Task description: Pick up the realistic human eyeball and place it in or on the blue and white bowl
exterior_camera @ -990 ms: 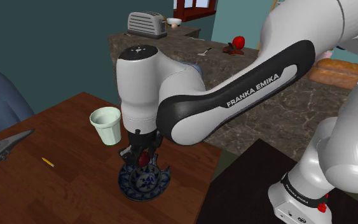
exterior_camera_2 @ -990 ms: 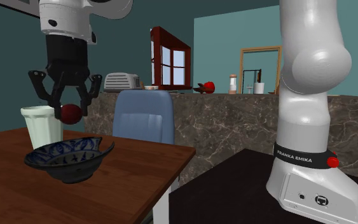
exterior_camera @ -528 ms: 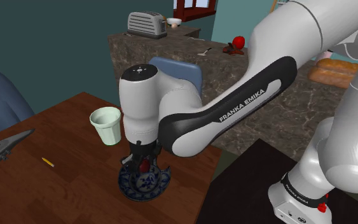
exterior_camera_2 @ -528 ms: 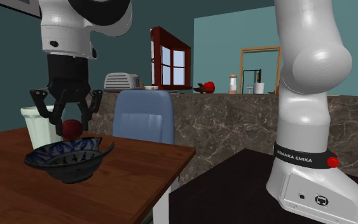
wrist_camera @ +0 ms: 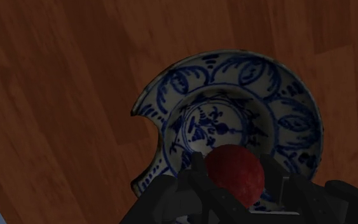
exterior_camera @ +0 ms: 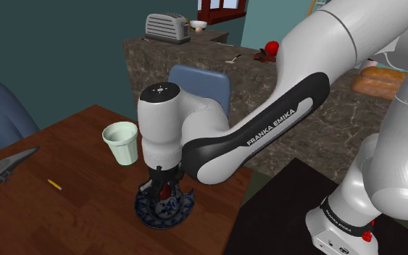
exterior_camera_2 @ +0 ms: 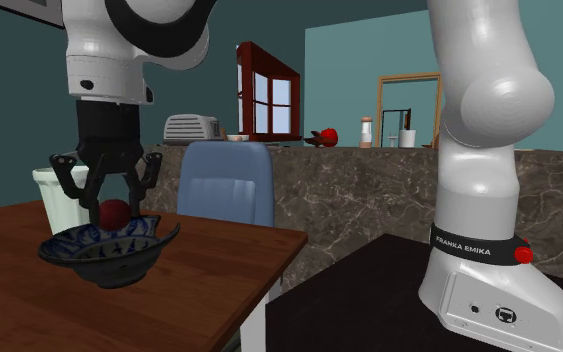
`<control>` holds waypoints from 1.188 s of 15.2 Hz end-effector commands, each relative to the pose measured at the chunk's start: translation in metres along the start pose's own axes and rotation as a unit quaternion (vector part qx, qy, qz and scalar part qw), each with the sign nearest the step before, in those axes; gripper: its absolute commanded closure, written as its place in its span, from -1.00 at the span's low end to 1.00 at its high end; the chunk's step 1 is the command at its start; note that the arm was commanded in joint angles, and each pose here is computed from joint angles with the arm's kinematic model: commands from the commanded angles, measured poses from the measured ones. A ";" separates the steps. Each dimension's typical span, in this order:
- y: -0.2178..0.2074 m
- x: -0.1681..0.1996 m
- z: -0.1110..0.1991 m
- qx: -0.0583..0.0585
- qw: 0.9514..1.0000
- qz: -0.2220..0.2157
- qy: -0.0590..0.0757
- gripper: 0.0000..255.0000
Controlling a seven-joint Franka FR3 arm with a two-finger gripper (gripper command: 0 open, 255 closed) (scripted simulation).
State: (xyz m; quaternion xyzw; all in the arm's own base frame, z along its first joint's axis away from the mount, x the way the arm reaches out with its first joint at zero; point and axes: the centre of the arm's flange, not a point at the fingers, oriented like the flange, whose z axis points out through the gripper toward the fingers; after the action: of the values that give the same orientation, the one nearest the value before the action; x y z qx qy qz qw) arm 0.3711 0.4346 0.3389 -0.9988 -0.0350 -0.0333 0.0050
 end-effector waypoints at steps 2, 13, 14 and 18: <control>0.000 0.000 0.000 0.000 1.000 0.000 0.000 1.00; 0.000 0.000 -0.050 0.000 1.000 0.000 0.000 -1.00; 0.000 0.000 -0.050 0.000 1.000 0.000 0.000 -1.00; 0.000 0.000 -0.050 0.000 1.000 0.000 0.000 -1.00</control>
State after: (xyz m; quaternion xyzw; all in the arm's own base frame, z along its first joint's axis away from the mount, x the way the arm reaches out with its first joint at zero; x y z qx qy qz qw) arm 0.3678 0.4340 0.3885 -0.9988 -0.0350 -0.0334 0.0050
